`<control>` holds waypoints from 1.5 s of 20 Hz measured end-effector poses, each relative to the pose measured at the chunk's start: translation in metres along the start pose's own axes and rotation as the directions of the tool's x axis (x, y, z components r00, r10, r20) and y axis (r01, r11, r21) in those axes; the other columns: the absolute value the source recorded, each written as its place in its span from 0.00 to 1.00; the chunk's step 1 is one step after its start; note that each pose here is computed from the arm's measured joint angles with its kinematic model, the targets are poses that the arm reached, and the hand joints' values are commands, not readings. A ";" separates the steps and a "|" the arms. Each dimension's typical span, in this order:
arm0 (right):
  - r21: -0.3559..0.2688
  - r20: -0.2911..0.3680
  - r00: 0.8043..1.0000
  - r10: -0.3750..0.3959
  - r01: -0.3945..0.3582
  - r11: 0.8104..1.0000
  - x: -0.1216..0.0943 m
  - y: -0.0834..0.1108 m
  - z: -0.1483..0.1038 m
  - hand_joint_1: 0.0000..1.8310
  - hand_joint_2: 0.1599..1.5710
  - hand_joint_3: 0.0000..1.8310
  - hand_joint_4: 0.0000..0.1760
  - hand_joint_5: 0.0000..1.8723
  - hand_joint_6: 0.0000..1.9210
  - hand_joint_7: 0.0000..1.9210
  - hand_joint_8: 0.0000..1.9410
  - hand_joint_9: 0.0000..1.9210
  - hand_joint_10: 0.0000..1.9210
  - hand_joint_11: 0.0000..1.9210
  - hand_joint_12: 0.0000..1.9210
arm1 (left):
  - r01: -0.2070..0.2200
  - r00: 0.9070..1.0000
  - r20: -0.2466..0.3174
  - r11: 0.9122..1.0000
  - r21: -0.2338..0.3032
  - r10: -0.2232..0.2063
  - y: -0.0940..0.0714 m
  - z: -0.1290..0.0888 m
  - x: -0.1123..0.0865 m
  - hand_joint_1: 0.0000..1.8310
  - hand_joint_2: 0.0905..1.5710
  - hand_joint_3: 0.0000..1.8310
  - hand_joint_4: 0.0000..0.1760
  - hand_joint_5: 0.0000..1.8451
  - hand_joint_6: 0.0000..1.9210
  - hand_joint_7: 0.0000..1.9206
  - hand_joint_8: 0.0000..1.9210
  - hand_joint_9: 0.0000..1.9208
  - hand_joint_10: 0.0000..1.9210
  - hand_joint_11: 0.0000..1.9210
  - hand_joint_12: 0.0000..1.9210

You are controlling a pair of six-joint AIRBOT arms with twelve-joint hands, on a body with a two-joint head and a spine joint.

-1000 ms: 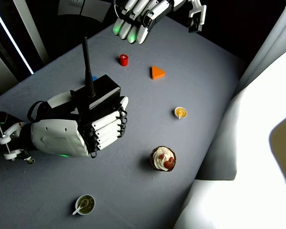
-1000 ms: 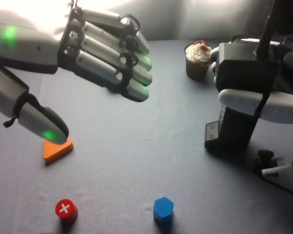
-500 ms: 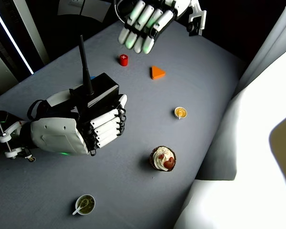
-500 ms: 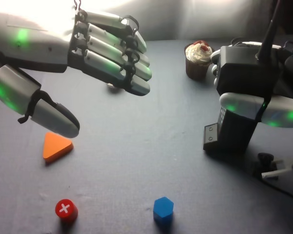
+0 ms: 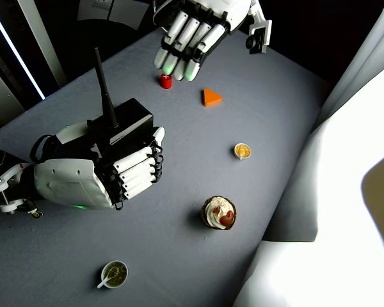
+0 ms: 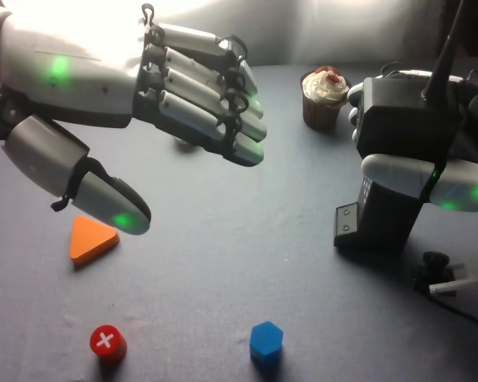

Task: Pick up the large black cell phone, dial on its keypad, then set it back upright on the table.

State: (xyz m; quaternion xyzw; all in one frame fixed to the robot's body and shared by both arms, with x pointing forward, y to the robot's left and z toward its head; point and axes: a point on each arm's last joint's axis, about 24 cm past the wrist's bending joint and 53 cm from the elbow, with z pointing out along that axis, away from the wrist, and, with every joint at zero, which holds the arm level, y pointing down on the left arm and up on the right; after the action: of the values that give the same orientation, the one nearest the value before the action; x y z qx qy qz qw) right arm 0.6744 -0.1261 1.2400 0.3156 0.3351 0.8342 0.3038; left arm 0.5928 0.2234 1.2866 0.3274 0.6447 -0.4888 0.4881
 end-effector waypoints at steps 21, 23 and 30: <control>0.000 -0.003 1.000 -0.005 0.005 1.000 0.001 0.000 0.000 0.60 0.67 0.00 0.00 0.38 0.02 0.34 0.00 0.36 0.00 0.21 0.43 | -0.010 1.000 0.020 1.000 -0.002 0.010 0.000 0.003 -0.004 0.00 0.75 0.00 0.00 0.21 0.00 0.22 0.00 0.20 0.00 0.00 0.44; 0.000 -0.004 1.000 -0.005 0.005 1.000 0.002 0.000 0.000 0.58 0.66 0.00 0.00 0.35 0.00 0.31 0.00 0.31 0.00 0.17 0.43 | -0.013 1.000 0.022 1.000 -0.001 0.013 0.000 0.003 -0.005 0.01 0.74 0.00 0.00 0.22 0.00 0.22 0.00 0.20 0.00 0.00 0.44; 0.002 -0.003 1.000 -0.012 0.012 1.000 0.001 -0.001 0.000 0.47 0.63 0.00 0.00 0.19 0.00 0.16 0.00 0.16 0.00 0.00 0.44 | -0.015 1.000 0.025 1.000 -0.003 0.015 0.000 0.002 -0.006 0.00 0.73 0.00 0.00 0.21 0.00 0.20 0.00 0.18 0.00 0.00 0.42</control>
State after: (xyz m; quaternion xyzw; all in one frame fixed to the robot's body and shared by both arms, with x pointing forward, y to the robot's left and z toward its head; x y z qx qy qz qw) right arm 0.6738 -0.1249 1.2398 0.3128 0.3383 0.8323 0.3082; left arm 0.5954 0.2214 1.2916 0.3253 0.6369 -0.4882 0.5002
